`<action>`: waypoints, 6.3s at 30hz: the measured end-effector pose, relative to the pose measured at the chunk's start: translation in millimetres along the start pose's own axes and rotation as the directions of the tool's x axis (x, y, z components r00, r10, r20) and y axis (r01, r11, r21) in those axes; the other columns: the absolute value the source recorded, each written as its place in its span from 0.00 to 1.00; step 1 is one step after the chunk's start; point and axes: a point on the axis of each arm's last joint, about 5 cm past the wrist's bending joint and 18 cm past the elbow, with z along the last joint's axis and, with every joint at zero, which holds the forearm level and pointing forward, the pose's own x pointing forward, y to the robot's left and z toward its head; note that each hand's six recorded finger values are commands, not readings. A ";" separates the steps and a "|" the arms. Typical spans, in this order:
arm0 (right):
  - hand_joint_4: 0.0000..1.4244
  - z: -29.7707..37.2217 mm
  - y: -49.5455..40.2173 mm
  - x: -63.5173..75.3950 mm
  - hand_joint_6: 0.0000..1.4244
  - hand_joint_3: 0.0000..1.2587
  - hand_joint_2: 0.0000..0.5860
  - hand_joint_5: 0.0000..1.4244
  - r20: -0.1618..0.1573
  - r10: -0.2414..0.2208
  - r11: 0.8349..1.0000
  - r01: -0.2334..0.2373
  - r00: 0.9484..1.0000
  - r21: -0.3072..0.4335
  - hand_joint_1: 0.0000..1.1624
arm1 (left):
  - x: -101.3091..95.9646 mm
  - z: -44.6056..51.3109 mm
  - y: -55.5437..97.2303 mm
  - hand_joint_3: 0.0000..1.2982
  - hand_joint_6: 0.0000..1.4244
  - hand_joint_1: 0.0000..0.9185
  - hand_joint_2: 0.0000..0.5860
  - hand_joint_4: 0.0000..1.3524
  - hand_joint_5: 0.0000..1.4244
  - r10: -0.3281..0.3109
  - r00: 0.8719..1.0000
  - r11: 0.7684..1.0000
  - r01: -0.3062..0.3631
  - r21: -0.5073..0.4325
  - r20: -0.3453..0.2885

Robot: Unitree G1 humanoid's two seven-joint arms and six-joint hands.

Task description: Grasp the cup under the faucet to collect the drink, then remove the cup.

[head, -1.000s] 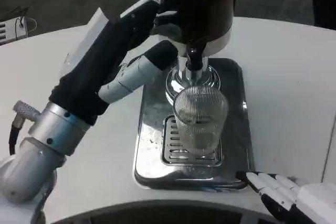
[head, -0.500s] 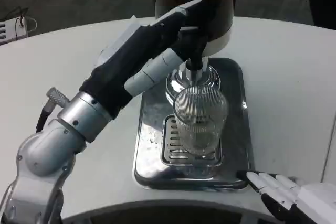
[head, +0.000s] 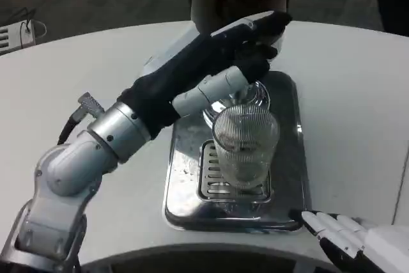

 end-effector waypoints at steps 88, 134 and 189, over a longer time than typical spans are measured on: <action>0.00 -6.6 35.9 156.8 0.06 0.00 0.32 0.06 -0.110 -0.405 0.631 0.365 0.907 0.684 0.74 | 6.3 17.0 27.9 0.12 0.15 0.00 0.00 0.05 0.10 -0.201 0.980 0.939 0.197 0.283 -0.018; 0.01 3.0 36.8 177.9 0.04 0.00 0.32 0.07 -0.102 -0.396 0.620 0.348 0.912 0.703 0.74 | -108.3 23.9 22.7 0.18 0.21 0.00 0.10 0.10 0.15 0.309 0.950 0.909 -0.283 0.307 -0.038; 0.27 39.3 57.2 213.9 0.21 0.22 0.37 0.32 -0.214 -0.490 0.518 0.480 0.845 0.708 0.78 | -192.0 23.2 -18.1 0.16 0.20 0.00 0.11 0.10 0.13 0.243 0.838 0.943 -0.087 0.321 -0.489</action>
